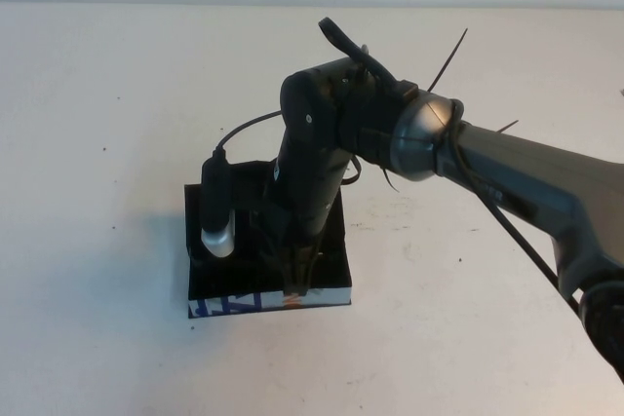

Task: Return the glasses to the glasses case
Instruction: Place the glasses in the glasses case

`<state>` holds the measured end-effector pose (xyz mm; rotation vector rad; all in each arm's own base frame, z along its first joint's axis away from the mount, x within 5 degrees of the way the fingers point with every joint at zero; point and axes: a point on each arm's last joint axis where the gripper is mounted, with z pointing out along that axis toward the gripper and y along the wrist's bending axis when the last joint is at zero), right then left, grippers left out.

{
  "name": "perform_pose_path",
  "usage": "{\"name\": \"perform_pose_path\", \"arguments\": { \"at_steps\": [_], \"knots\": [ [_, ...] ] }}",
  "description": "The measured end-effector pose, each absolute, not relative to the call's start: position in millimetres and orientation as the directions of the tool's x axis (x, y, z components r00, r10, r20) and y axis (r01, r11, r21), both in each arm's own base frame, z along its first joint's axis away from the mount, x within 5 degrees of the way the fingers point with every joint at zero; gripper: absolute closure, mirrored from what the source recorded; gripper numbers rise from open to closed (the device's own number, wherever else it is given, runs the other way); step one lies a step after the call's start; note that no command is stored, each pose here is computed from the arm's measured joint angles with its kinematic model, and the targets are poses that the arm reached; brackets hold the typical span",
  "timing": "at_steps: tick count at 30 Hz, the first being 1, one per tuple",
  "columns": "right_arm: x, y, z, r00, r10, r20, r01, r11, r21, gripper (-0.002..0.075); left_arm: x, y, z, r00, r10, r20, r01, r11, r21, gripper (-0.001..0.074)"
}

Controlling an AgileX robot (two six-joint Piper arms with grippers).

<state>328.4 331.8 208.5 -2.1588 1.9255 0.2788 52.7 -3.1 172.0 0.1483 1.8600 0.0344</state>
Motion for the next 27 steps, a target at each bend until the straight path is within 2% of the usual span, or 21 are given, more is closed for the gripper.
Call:
{"name": "perform_pose_path", "arguments": {
  "at_steps": [27],
  "knots": [
    [322.3,325.7,222.1,0.13,-0.954,-0.271,-0.991,-0.128,-0.028,0.0697,52.7,-3.1,172.0,-0.283,0.12,-0.952,0.085,0.991,0.1,0.0736]
  ]
}}
